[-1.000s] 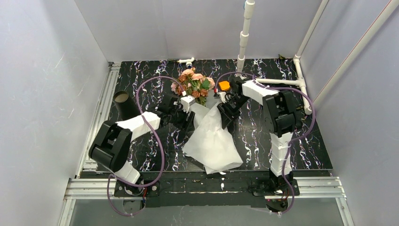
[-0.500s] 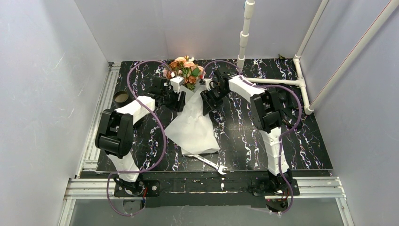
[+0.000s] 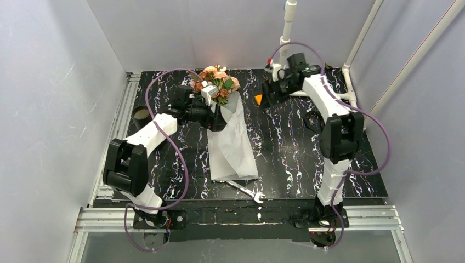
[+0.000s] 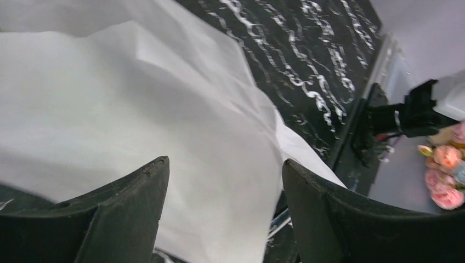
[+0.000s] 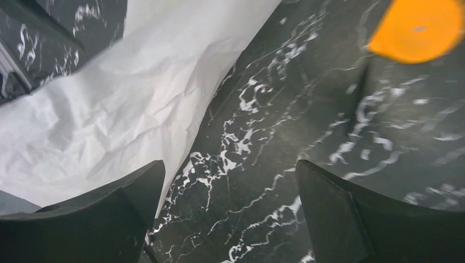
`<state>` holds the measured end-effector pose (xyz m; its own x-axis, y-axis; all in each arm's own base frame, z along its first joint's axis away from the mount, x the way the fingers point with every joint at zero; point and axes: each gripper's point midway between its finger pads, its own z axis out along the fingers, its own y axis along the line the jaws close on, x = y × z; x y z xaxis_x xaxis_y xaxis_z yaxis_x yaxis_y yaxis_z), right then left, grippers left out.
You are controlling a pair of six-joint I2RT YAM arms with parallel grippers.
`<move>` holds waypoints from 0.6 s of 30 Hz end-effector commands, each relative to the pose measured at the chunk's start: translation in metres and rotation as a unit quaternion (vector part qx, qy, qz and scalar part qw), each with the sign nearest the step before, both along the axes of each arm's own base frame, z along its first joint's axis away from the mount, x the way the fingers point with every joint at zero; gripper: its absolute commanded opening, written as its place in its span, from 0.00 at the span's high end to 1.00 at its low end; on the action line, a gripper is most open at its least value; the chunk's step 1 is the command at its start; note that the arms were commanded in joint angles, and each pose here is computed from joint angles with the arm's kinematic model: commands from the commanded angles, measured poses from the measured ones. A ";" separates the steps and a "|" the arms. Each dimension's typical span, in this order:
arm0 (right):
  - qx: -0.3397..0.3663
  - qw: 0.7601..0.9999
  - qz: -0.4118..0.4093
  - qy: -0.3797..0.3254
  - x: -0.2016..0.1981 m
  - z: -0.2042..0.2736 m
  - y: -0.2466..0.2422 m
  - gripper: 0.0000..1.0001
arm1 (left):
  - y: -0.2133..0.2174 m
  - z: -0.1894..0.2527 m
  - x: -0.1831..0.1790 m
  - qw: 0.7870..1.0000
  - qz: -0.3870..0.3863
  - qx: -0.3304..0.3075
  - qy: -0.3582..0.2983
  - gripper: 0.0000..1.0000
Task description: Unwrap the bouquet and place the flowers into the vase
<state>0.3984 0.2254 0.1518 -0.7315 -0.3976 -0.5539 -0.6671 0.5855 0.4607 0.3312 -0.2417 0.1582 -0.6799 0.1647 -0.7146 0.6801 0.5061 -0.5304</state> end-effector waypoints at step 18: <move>-0.049 0.986 -0.050 -0.152 -0.009 0.110 -0.075 0.02 | -0.137 0.013 0.017 0.969 -0.144 0.070 -0.186 0.07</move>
